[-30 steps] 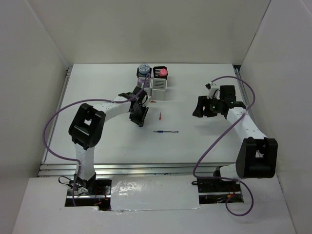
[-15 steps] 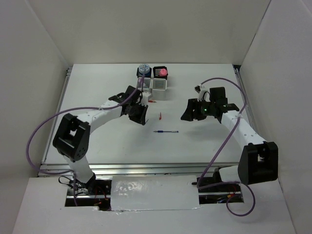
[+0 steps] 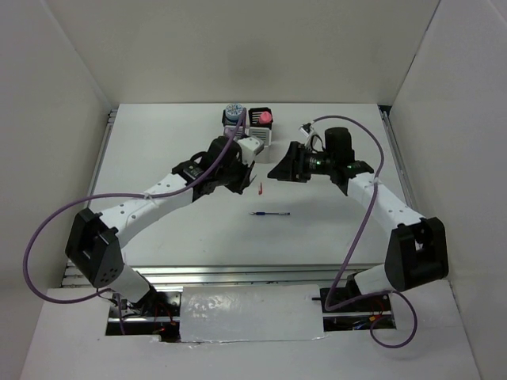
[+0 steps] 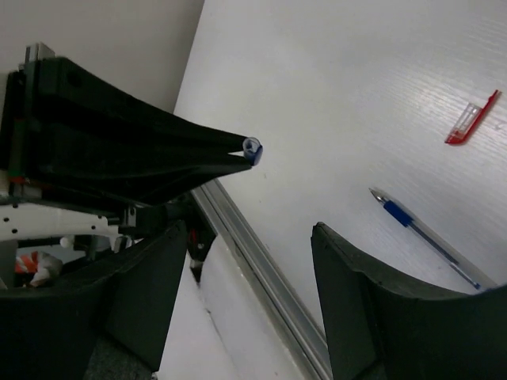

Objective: Sort the stationery into containers
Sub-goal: Pick up the pen cap from the center of the board.

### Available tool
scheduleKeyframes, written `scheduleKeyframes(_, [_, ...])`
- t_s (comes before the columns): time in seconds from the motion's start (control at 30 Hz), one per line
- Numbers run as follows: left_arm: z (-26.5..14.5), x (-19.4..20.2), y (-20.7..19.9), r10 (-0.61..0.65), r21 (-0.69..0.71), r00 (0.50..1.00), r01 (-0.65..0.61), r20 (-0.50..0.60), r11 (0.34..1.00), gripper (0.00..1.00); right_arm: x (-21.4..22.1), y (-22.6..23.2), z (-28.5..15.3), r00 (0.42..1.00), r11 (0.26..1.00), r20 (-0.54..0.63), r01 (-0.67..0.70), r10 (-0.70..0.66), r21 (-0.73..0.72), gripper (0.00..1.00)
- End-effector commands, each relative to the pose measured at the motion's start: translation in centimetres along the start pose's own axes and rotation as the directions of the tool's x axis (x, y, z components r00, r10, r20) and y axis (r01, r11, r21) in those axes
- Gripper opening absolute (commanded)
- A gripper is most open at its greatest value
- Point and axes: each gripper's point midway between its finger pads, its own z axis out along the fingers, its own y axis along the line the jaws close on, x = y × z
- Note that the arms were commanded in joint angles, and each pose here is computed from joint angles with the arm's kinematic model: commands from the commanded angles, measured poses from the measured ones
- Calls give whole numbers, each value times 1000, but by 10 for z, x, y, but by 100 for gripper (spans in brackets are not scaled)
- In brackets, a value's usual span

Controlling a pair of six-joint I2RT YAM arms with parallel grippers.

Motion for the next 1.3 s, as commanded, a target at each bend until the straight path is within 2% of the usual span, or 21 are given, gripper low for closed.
scheduleKeyframes(0.0, [-3, -16, 14, 3, -116, 999, 1, 35, 993, 0, -30, 18, 13, 997, 999, 72, -35, 35, 1, 71])
scheduleKeyframes(0.17, [-3, -20, 15, -10, -160, 998, 19, 57, 987, 0, -29, -2, 31, 989, 987, 82, -127, 119, 97, 71])
scheduleKeyframes(0.5, [3, -19, 0, -22, -118, 999, 27, 46, 993, 0, -35, 2, 55, 977, 978, 80, -203, 199, 56, 68])
scheduleKeyframes(0.77, [8, -15, -6, -52, -91, 998, 54, 26, 994, 0, -39, 11, 65, 973, 975, 68, -221, 219, 27, 62])
scheduleKeyframes(0.97, [8, -19, -6, -46, -95, 998, 49, 32, 994, 0, -29, 9, 74, 971, 971, 43, -236, 234, 39, 53])
scheduleKeyframes(1.27, [9, -18, -6, -49, -92, 998, 51, 30, 994, 0, -28, 3, 79, 965, 963, 31, -261, 260, 59, 44])
